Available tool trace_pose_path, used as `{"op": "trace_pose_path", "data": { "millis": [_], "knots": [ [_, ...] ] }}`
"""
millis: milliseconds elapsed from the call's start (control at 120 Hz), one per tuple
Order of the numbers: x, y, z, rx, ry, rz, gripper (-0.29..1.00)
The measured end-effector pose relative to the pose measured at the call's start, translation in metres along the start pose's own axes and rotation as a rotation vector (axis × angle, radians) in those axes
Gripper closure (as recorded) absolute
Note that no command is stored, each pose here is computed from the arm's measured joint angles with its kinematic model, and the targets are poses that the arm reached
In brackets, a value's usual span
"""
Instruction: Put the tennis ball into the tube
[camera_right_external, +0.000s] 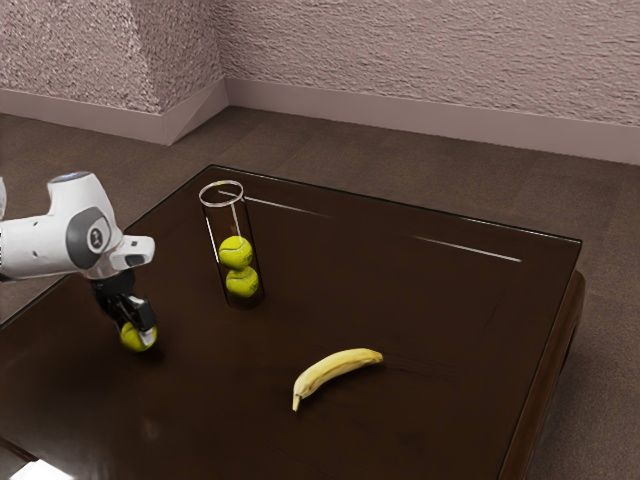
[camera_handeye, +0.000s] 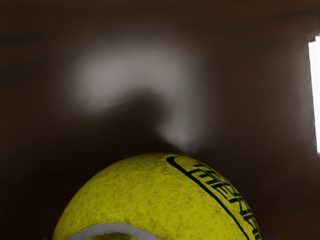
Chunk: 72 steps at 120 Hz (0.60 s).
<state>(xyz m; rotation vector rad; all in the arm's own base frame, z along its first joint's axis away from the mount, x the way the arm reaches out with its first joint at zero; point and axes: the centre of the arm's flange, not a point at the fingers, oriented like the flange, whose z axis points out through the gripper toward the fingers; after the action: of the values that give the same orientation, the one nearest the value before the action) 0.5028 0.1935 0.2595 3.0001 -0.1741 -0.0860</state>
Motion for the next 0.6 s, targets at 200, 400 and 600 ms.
{"op": "trace_pose_path", "data": {
  "millis": [200, 400, 600],
  "knots": [
    [0.003, 0.0, 0.002, 0.003, 0.008, -0.002, 0.27],
    [0.007, 0.02, -0.07, 0.057, 0.125, 0.023, 0.32],
    [0.014, 0.038, -0.215, 0.184, 0.371, 0.05, 0.34]
  ]
}}
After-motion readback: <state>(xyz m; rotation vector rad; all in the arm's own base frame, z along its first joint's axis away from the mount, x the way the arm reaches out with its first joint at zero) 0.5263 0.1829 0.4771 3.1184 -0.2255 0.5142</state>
